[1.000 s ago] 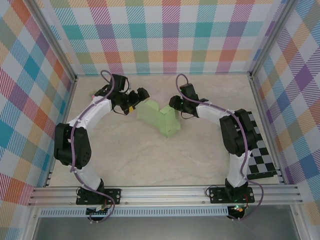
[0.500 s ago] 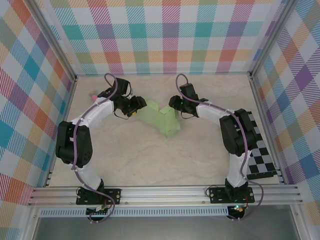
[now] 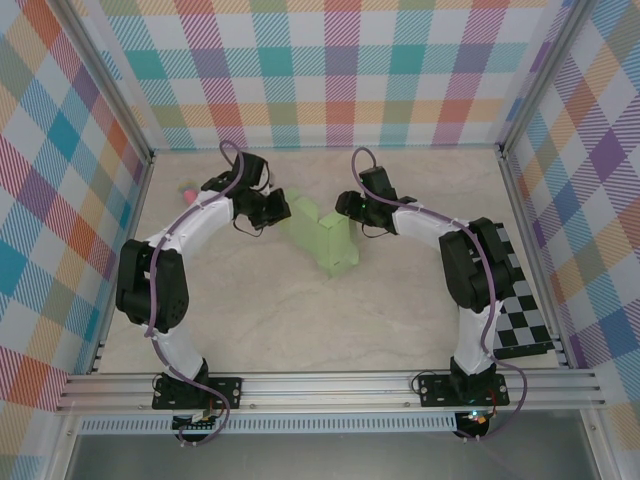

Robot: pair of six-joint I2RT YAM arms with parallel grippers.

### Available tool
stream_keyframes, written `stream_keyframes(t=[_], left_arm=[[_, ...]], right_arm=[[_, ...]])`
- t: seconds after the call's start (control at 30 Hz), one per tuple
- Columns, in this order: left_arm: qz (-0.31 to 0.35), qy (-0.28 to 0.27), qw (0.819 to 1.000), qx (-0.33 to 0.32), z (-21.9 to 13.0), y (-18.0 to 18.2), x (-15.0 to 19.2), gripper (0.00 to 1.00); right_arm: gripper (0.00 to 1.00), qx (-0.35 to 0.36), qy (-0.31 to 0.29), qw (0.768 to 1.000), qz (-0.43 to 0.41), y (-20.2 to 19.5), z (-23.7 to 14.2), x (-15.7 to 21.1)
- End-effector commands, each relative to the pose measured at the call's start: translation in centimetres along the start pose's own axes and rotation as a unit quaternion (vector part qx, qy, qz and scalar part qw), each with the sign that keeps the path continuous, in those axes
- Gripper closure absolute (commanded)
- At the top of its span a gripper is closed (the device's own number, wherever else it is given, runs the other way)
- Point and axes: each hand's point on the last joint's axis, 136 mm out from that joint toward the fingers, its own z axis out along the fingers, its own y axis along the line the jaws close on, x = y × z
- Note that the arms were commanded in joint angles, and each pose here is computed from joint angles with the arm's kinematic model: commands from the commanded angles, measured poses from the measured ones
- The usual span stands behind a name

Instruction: Fold the paper box

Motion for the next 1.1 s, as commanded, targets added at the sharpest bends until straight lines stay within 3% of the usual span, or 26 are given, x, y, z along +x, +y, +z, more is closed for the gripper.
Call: stream_keyframes(t=[0.0,0.2,0.23,0.27,0.3,0.4,0.53,0.77,0.87,1.07], left_arm=[[0.04,0.007,0.999,-0.003,-0.3,-1.0,0.4,1.0],[0.114,0.0,0.993,-0.006,-0.6,-1.1,0.7,1.0],[0.126,-0.003,0.992,-0.001,-0.8,-1.3,0.6,1.0],[0.136,-0.005,0.991,0.001,-1.0,-1.4,0.6,1.0],[0.145,-0.009,0.989,0.002,-1.2,-1.6,0.5,1.0],[0.177,-0.028,0.984,-0.001,-2.0,-1.9,0.0,1.0],[0.237,-0.068,0.969,0.021,-3.6,-3.6,-0.6,1.0],[0.398,-0.136,0.904,0.079,-6.4,-8.1,0.2,1.0],[0.439,-0.14,0.881,0.103,-6.8,-9.4,1.0,1.0],[0.468,-0.142,0.867,0.097,-7.3,-9.9,1.0,1.0]], right_arm=[[0.41,-0.019,0.012,1.0,0.003,1.2,-1.3,0.3],[0.3,-0.014,0.011,1.0,-0.018,1.0,-3.0,-0.7],[0.21,-0.013,0.013,1.0,-0.022,0.9,-3.5,-1.1],[0.04,-0.006,0.015,0.999,-0.029,0.5,-4.0,-1.6],[0.0,0.003,0.02,0.999,-0.037,0.3,-4.4,-1.9],[0.0,0.027,0.032,0.998,-0.047,-0.9,-6.0,-3.0],[0.0,0.011,0.034,0.999,0.018,-4.0,-8.3,-4.0],[0.0,-0.181,0.169,0.969,0.016,-1.0,-10.3,-3.9],[0.13,-0.264,0.226,0.938,0.016,0.8,-10.2,-2.6],[0.16,-0.325,0.256,0.91,0.017,2.0,-10.4,-1.7]])
